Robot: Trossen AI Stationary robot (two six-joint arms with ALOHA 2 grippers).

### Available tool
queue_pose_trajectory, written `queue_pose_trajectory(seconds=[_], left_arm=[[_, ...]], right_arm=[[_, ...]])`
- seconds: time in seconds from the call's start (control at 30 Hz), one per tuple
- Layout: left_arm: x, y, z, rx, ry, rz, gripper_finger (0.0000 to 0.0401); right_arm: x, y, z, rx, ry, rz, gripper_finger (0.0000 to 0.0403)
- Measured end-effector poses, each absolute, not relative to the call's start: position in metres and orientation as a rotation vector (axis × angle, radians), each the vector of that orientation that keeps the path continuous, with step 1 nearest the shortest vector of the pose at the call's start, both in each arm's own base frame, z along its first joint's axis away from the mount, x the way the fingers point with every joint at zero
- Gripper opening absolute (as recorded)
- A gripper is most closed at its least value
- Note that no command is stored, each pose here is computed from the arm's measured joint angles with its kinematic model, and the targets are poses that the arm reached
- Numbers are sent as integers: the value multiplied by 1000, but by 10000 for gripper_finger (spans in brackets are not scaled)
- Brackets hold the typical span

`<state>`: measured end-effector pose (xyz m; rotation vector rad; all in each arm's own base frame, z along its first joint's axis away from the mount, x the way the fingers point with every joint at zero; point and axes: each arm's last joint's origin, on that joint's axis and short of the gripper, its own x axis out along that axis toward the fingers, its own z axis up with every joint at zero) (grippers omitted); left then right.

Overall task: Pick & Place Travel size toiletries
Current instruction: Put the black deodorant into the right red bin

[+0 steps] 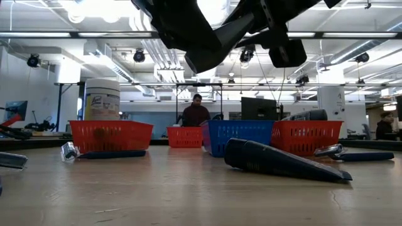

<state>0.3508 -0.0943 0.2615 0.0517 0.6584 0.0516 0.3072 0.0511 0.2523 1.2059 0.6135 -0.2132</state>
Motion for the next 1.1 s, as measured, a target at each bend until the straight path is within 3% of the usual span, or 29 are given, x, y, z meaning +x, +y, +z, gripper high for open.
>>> queue_pose_trajectory(seconds=[0.17, 0.47, 0.6, 0.73, 1.1], left_arm=[[350, -94, 261, 55, 667, 54, 220], [350, -94, 261, 56, 671, 56, 220], [350, -94, 261, 56, 671, 56, 220], [350, -94, 261, 56, 671, 56, 220], [350, -94, 261, 56, 670, 57, 220]], right_arm=[[307, 51, 253, 1230, 612, -213, 165], [307, 52, 253, 1253, 625, -199, 275], [307, 52, 253, 1250, 629, -198, 302], [307, 52, 252, 1249, 632, -201, 288], [306, 52, 249, 1249, 640, -204, 197]])
